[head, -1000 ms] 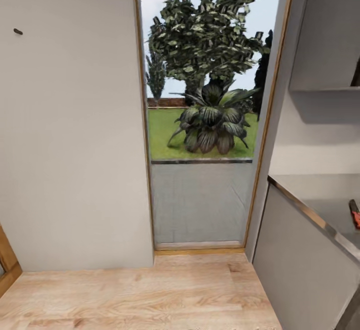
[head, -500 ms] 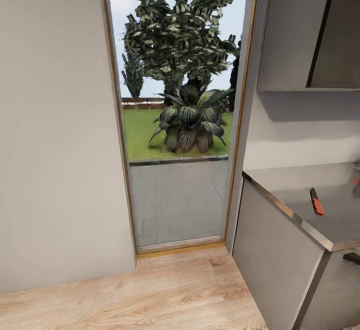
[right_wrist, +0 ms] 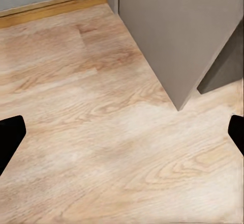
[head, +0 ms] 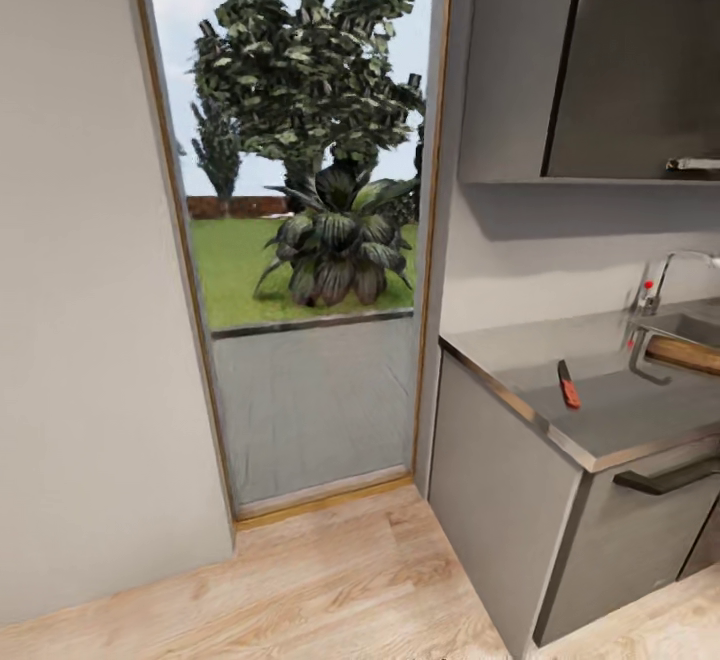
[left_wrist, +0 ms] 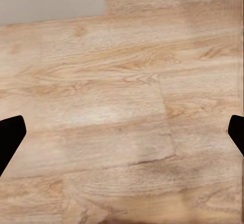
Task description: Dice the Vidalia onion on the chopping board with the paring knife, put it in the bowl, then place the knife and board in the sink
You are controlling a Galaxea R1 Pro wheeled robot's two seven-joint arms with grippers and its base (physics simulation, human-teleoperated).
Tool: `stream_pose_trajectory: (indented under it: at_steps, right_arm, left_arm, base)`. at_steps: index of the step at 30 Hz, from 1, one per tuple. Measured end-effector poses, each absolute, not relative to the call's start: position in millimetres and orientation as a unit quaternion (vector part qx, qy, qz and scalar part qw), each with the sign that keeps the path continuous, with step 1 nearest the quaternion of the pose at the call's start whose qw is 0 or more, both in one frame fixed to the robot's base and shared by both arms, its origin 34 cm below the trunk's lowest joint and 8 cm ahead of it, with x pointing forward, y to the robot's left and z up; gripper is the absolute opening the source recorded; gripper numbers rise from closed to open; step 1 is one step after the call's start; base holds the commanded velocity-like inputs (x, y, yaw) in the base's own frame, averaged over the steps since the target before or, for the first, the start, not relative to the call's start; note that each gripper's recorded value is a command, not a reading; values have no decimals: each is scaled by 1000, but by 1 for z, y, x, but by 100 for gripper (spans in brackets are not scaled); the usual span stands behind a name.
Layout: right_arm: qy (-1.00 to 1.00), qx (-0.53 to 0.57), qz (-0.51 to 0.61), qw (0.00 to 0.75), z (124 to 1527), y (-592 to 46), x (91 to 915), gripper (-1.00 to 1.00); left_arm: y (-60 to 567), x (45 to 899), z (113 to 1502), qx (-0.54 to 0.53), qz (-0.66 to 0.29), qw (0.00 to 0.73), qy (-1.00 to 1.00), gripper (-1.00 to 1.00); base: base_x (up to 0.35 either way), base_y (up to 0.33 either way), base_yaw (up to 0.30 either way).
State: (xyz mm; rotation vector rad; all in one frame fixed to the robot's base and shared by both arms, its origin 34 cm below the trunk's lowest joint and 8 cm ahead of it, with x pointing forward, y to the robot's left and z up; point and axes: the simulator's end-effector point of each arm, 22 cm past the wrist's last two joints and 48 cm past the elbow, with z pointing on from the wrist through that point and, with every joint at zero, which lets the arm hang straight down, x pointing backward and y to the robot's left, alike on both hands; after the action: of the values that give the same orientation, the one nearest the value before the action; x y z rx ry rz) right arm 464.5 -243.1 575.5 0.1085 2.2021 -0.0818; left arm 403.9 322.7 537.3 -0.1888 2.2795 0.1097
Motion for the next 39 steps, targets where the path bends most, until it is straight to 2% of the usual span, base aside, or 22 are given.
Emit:
stream_pose_trajectory:
  at_steps: [39]
  right_arm:
    - [891,44,-34,451,576,-243,464,100]
  left_arm:
    - [322,404,537,-74,43,413,907,100]
  base:
    - [0,-1,-281]
